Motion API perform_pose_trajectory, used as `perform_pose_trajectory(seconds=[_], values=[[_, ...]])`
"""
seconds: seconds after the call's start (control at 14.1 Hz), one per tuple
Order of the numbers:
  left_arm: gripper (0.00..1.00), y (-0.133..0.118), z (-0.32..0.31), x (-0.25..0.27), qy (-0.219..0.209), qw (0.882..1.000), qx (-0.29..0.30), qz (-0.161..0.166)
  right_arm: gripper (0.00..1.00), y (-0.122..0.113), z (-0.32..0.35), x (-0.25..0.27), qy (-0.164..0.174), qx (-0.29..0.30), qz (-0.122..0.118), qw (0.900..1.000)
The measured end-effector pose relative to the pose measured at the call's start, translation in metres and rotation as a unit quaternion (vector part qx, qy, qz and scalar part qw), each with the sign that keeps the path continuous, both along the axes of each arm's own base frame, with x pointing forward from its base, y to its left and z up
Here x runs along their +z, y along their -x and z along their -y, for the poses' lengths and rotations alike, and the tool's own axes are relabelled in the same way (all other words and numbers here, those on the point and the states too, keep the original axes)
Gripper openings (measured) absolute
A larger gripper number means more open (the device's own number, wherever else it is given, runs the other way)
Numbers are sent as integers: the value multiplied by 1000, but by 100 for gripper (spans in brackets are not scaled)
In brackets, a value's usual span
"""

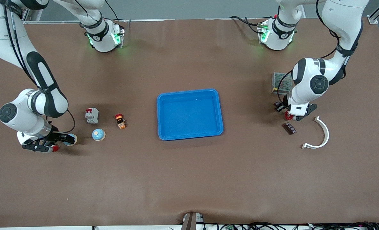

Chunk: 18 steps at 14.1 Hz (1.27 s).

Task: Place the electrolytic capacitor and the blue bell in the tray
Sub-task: 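Grasp the capacitor with the left gripper while the right gripper grasps the bell, then drop the left gripper's capacitor in the tray while the right gripper lifts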

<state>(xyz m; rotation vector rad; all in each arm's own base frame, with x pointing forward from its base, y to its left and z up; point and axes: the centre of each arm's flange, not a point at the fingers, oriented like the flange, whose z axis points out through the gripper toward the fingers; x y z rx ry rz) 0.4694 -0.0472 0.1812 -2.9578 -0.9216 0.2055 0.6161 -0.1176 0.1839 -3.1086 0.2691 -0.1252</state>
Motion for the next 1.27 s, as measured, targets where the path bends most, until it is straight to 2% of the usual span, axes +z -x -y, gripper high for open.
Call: perform_pose_trajectory(seconds=[0.28, 0.64, 0.99, 1.27], values=[[34, -1, 0, 1, 0, 1000, 0, 2, 100, -2, -16, -7, -2, -4, -4, 1000], [34, -16, 15, 23, 1, 1000, 17, 26, 100, -1, -15, -9, -2, -5, -3, 1000], [34, -24, 100, 56, 9, 995, 91, 42, 100, 3, -6, -16, -1, -12, -11, 1000], [34, -18, 173, 78, 22, 988, 142, 54, 100, 6, -1, -22, -1, -15, -16, 1000]])
